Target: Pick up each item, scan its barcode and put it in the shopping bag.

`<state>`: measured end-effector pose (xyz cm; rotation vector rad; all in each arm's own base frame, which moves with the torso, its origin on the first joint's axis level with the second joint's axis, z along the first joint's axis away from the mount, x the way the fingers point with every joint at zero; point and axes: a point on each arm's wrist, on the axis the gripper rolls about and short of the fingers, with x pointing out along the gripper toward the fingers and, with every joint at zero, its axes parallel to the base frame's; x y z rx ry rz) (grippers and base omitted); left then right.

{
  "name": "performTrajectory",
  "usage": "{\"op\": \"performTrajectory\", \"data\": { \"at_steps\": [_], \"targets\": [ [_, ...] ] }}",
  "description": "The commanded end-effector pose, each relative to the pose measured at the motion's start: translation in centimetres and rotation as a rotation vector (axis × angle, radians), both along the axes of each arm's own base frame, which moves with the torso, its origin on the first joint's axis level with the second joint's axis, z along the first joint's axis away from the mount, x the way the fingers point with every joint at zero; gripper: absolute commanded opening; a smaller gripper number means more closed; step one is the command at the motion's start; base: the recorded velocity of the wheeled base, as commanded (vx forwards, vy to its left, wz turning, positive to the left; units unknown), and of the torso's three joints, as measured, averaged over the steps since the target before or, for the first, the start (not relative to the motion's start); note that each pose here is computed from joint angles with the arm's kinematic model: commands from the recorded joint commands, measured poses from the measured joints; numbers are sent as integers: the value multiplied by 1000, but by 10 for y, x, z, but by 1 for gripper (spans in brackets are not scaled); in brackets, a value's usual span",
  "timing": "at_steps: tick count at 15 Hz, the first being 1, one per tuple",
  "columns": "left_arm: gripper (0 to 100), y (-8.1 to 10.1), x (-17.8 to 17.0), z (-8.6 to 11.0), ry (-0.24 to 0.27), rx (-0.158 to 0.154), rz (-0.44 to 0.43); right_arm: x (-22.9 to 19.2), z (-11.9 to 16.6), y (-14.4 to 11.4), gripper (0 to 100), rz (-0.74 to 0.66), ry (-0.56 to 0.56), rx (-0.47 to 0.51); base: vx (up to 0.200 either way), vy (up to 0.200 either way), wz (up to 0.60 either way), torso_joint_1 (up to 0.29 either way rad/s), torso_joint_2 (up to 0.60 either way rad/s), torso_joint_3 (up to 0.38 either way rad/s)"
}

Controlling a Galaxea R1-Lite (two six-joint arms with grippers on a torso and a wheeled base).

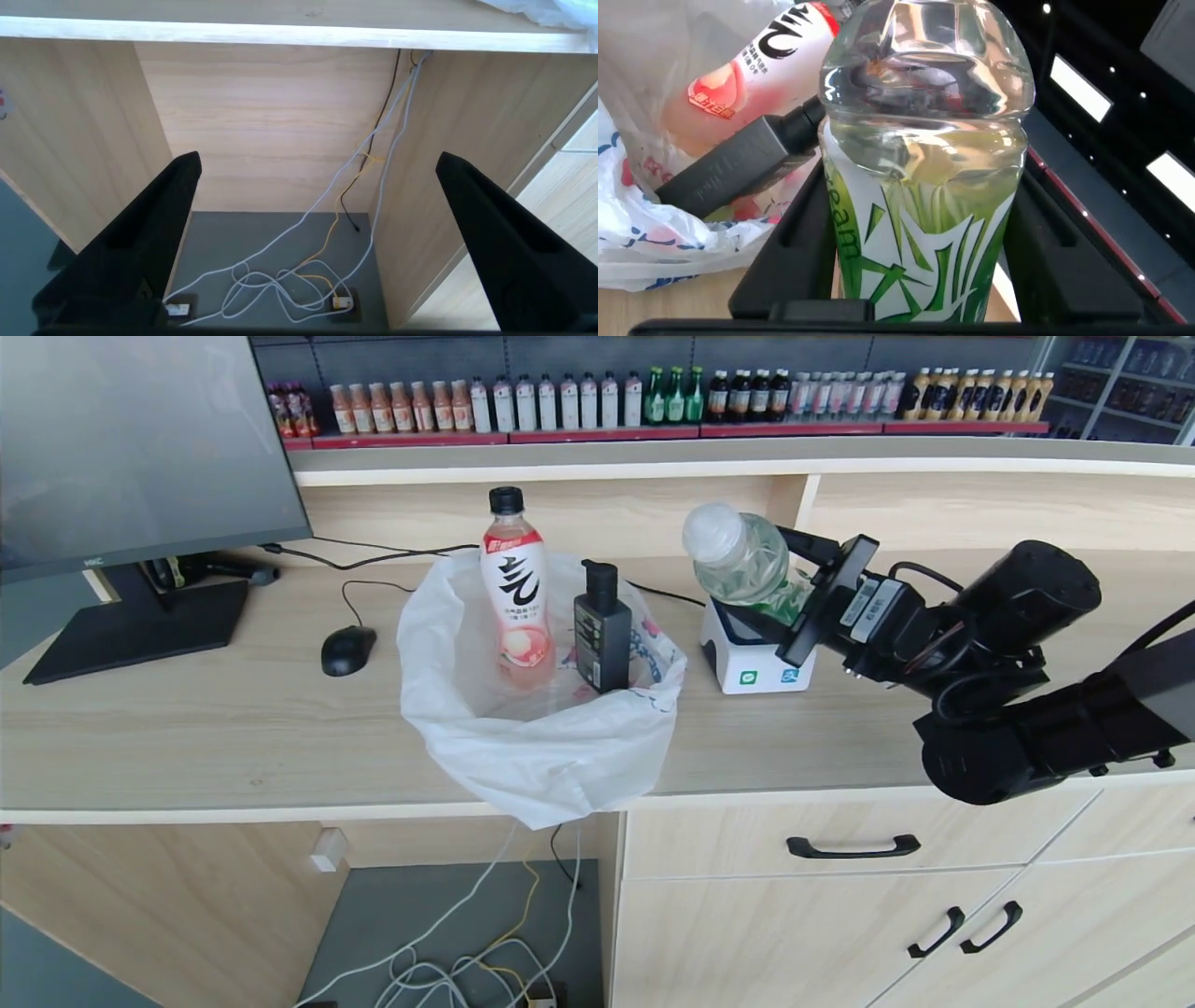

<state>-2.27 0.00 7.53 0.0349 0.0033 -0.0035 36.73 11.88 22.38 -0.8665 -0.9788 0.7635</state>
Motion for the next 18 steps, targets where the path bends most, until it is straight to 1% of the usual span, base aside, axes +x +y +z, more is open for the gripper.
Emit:
{"op": "performTrajectory", "data": {
  "at_steps": [1, 3, 8, 14, 18],
  "targets": [
    [100, 0, 0, 0, 0, 0, 0, 0, 0, 0, 0, -2, -2, 0, 0, 0, 0, 0, 0, 0],
    [100, 0, 0, 0, 0, 0, 0, 1, 1, -4, 0, -12, -5, -1, 0, 0, 0, 0, 0, 0],
    [100, 0, 0, 0, 0, 0, 0, 2, 0, -3, 0, -10, -4, -1, 0, 0, 0, 0, 0, 0],
    [100, 0, 0, 0, 0, 0, 0, -3, 8, -5, 0, -10, -19, 6, 0, 0, 0, 0, 0, 0],
    [100, 0, 0, 0, 0, 0, 0, -5, 10, 1, 0, -26, -16, 30, 0, 0, 0, 0, 0, 0]
  ]
}}
